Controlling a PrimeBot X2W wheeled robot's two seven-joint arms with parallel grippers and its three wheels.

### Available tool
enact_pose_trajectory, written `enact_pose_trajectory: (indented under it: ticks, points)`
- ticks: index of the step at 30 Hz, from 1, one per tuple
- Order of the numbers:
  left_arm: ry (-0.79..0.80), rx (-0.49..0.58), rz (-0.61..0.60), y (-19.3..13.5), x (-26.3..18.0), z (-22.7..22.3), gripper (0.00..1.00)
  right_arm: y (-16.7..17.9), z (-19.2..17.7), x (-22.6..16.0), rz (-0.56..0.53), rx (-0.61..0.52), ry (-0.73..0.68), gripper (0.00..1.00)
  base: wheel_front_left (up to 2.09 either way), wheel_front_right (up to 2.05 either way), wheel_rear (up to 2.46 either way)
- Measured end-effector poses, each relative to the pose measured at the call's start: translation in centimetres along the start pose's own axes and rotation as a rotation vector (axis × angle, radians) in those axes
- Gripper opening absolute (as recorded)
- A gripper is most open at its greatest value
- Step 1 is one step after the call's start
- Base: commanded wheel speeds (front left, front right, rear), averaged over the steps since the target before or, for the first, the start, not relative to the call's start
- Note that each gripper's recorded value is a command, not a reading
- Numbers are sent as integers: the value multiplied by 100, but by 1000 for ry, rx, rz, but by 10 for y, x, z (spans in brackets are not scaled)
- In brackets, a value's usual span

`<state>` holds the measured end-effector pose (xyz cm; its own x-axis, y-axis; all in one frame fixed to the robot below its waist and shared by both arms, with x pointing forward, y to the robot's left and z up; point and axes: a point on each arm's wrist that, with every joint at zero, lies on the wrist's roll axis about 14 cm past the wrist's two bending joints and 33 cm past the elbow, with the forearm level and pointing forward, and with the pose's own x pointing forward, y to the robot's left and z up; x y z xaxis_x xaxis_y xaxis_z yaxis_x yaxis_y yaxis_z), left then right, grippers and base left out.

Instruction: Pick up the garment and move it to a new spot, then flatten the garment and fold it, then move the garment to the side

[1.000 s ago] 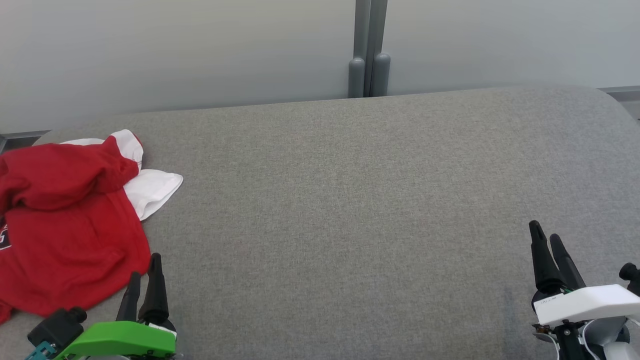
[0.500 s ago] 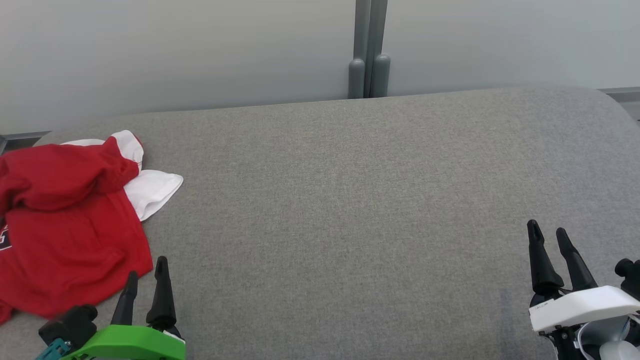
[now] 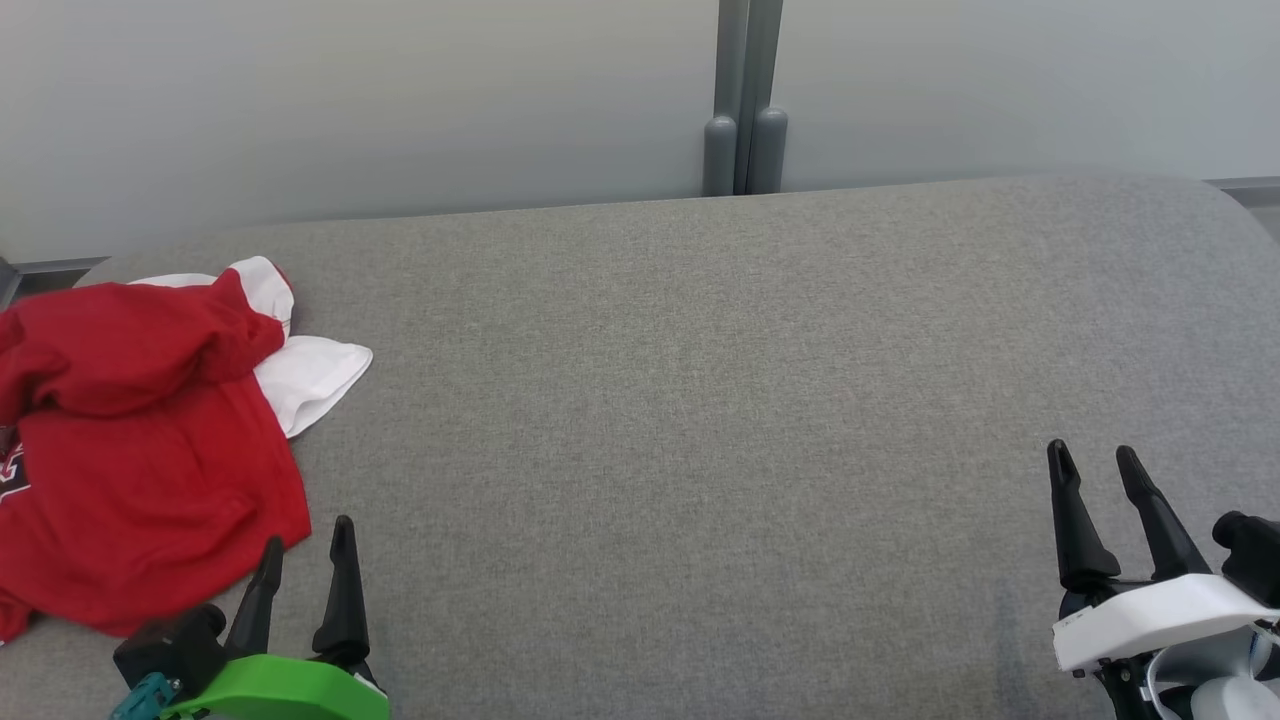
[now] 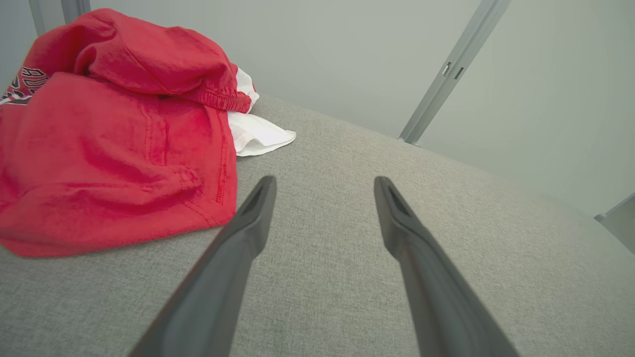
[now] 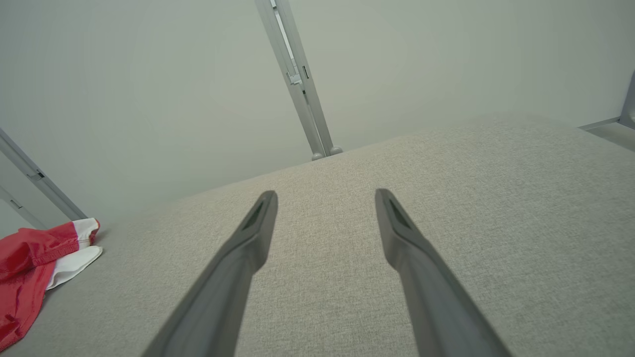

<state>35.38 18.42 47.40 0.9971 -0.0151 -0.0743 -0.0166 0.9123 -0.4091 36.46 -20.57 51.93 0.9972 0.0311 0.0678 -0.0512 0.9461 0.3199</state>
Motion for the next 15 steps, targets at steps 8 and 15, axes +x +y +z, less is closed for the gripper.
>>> enact_pose_trajectory:
  ticks: [8, 15]
  points:
    - [-11, 90, -10, 0, -3, 1, 100, 6, 0, 2, 30, -91, -7, 100, 0, 0, 0]
    - [-14, 145, -20, -1, -5, 0, 100, 8, 0, 2, 45, -148, -11, 100, 0, 0, 0]
